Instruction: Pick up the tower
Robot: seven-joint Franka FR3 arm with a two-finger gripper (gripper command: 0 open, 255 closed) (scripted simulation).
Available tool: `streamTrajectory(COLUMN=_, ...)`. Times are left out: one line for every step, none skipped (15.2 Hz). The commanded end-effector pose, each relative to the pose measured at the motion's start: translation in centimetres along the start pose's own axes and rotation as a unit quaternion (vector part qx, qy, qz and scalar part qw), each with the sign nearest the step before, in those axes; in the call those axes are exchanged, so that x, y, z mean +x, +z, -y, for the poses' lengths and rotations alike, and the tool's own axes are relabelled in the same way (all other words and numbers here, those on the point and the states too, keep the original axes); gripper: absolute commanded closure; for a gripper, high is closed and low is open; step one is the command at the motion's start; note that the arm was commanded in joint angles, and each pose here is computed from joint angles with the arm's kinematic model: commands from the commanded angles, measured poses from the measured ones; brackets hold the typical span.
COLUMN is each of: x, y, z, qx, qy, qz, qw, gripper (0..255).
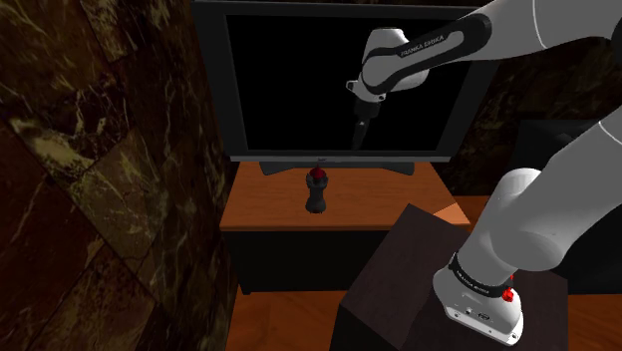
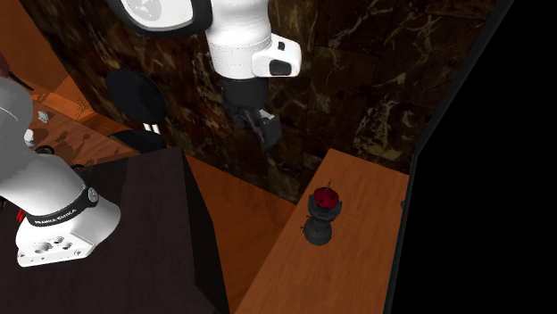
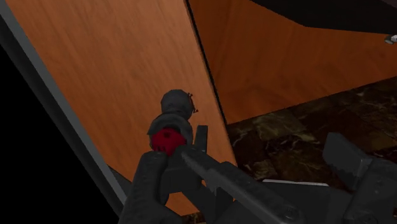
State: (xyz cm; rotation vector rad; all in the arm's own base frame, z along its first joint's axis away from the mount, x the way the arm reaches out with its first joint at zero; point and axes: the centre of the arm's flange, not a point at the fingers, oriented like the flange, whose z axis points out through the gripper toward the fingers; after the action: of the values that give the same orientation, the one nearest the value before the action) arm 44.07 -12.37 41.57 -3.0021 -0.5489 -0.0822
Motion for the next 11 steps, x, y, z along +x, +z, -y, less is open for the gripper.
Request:
streamTrajectory(x=1.2, y=1.6, z=-1.9, qx=-0.003, qy=-0.021, qz=-0.002, qw=0.9998, gripper=0)
streamTrajectory(x=1.8, y=2.4, z=-2.7, qx=-0.004, qy=-0.03, qz=-0.003, qw=0.9995, gripper=0)
streamTrajectory(x=2.4, y=3.3, z=-3.4, qx=-0.004, qy=-0.04, qz=-0.004, qw=0.9992, gripper=0)
streamTrajectory(x=3.0, y=4.1, z=-4.2, qx=-0.005, qy=-0.05, qz=-0.005, qw=0.9987, gripper=0)
streamTrajectory(x=3.6, y=5.0, z=-4.9, qx=-0.006, qy=-0.059, qz=-0.006, qw=0.9982, gripper=0)
streamTrajectory(x=4.3, y=5.8, z=-5.6, qx=-0.007, qy=-0.069, qz=-0.007, qw=0.9976, gripper=0)
streamTrajectory(x=4.9, y=6.7, z=-6.4, qx=-0.008, qy=-0.079, qz=-0.008, qw=0.9968, gripper=0)
streamTrajectory(x=5.6, y=7.5, z=-7.1, qx=-0.008, qy=-0.088, qz=-0.009, qw=0.996, gripper=0)
streamTrajectory(x=6.3, y=8.4, z=-7.8, qx=-0.009, qy=-0.098, qz=-0.01, qw=0.9951, gripper=0)
streamTrajectory(x=7.0, y=9.2, z=-8.4, qx=-0.01, qy=-0.107, qz=-0.011, qw=0.9941, gripper=0)
streamTrajectory(x=7.7, y=10.0, z=-9.1, qx=-0.011, qy=-0.117, qz=-0.012, qw=0.993, gripper=0)
